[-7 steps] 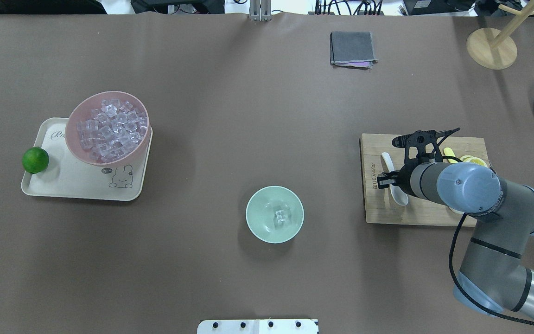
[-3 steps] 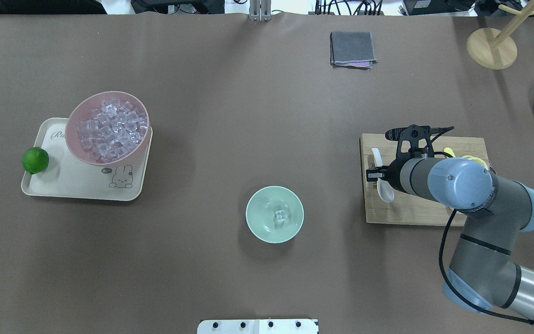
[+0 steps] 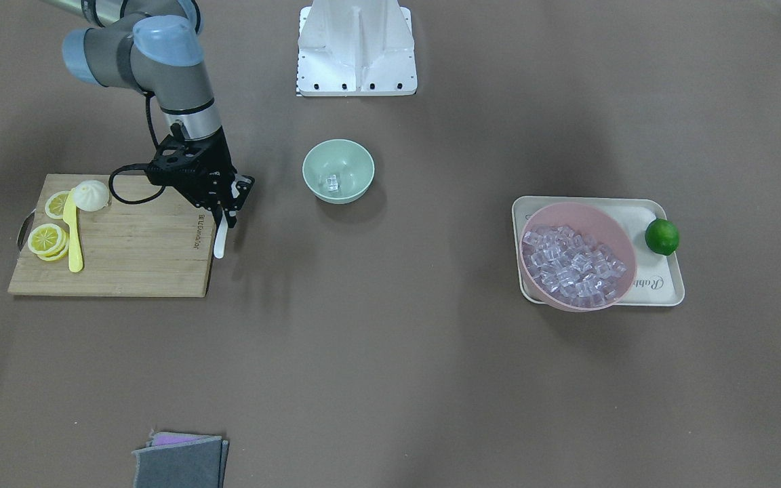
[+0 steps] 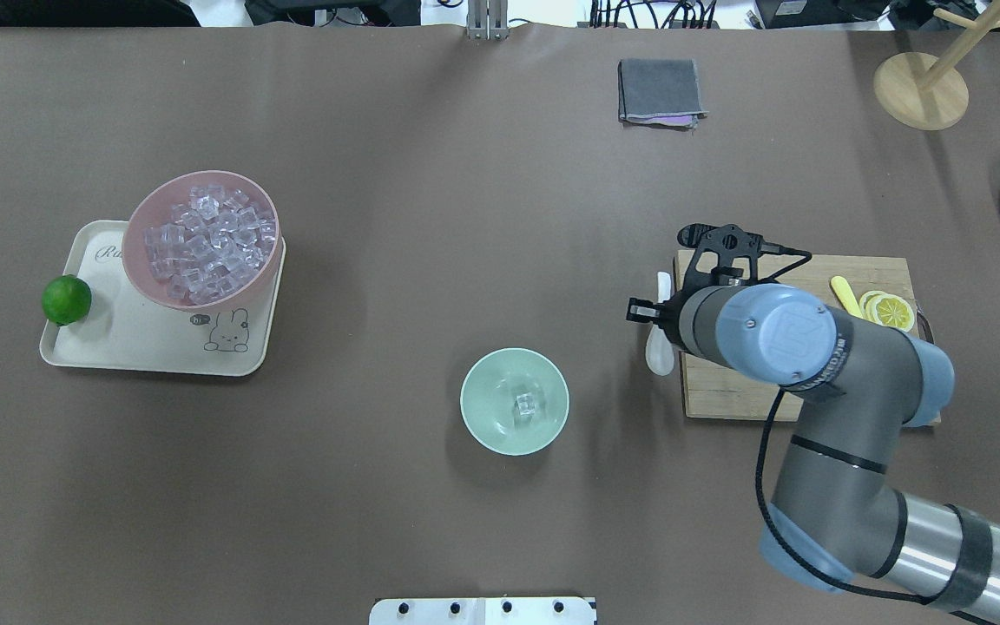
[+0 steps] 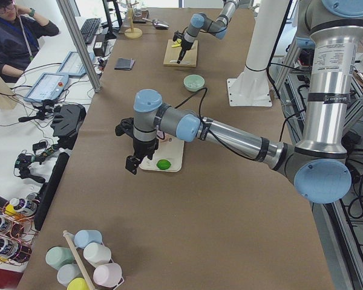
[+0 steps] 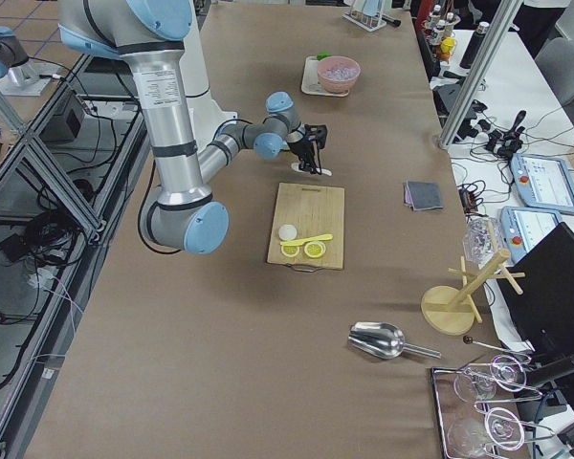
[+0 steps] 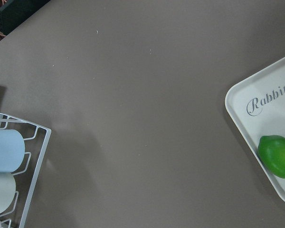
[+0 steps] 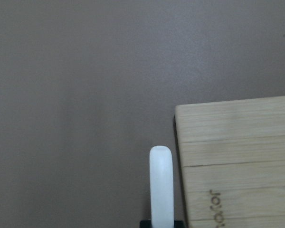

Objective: Put spoon and ice into bowl

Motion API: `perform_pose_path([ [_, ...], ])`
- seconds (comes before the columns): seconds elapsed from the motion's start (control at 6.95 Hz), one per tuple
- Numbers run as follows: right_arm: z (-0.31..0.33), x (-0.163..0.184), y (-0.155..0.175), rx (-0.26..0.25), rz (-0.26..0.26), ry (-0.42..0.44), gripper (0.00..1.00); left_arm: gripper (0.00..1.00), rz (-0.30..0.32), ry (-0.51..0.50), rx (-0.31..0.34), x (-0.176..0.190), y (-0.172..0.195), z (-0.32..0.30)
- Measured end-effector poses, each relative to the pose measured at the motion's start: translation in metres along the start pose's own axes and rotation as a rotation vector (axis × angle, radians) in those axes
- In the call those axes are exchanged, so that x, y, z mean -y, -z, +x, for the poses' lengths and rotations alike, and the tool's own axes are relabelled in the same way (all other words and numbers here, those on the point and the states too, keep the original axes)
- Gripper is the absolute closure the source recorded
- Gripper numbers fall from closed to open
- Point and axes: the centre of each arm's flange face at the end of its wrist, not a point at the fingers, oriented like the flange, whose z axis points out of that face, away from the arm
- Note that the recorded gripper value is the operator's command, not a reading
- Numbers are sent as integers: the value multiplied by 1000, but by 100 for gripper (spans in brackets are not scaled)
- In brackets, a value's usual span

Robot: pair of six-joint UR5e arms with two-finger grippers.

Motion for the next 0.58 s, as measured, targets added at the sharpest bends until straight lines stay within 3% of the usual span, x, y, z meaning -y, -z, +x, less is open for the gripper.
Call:
perform_pose_path([
  [0.29, -72, -35, 22, -79, 16, -112, 100, 2, -2, 2, -1, 1, -2, -1],
  [0.58, -123, -76, 46, -127, 32, -166, 100, 2, -6, 5, -2, 1, -4, -2],
])
